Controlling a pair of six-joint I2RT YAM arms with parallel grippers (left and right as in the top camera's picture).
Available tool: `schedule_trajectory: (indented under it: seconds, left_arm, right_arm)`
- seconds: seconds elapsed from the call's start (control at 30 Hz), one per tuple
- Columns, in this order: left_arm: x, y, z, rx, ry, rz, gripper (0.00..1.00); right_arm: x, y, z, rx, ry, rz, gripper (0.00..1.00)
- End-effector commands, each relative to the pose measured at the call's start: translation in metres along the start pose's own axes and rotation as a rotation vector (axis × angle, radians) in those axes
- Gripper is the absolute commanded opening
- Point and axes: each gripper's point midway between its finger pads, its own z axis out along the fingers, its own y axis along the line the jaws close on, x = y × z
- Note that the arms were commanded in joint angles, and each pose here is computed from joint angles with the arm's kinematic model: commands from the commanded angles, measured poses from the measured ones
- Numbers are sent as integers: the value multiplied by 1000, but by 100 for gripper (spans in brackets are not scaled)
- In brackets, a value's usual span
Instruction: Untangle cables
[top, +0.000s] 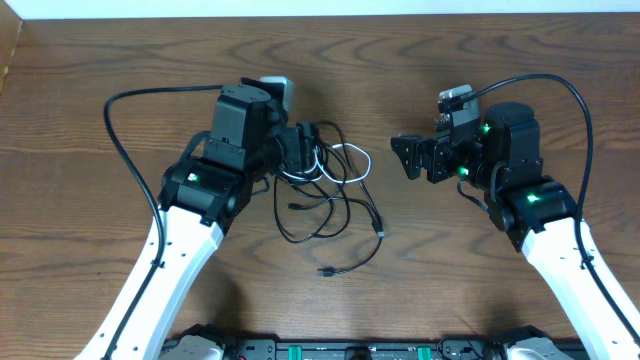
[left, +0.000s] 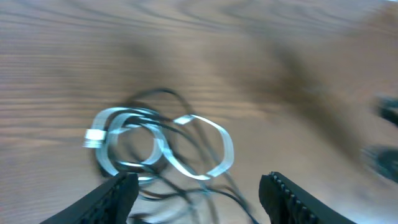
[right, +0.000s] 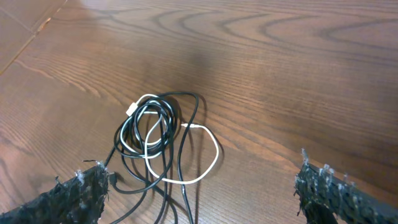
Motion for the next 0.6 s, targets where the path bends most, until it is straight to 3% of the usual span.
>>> schedule_trajectory:
  seconds: [0.0,0.13,0.27,0.57]
  left_arm:
    - [-13,57,4,-329,-70,5,72]
    - [-6,84,23,-476,-32,15,75]
    - [16,100,58,-517,74,18,74]
    - [59,137,109,-584,219,-129,75]
  right_arm:
    - [-4,-1,-1,3,-10,-9,95]
    - [-5,-1,-1,2,-13,-10,95]
    - [-5,0,-1,-2,-13,-10,95]
    - [-5,0,-1,-1,-13,-10,95]
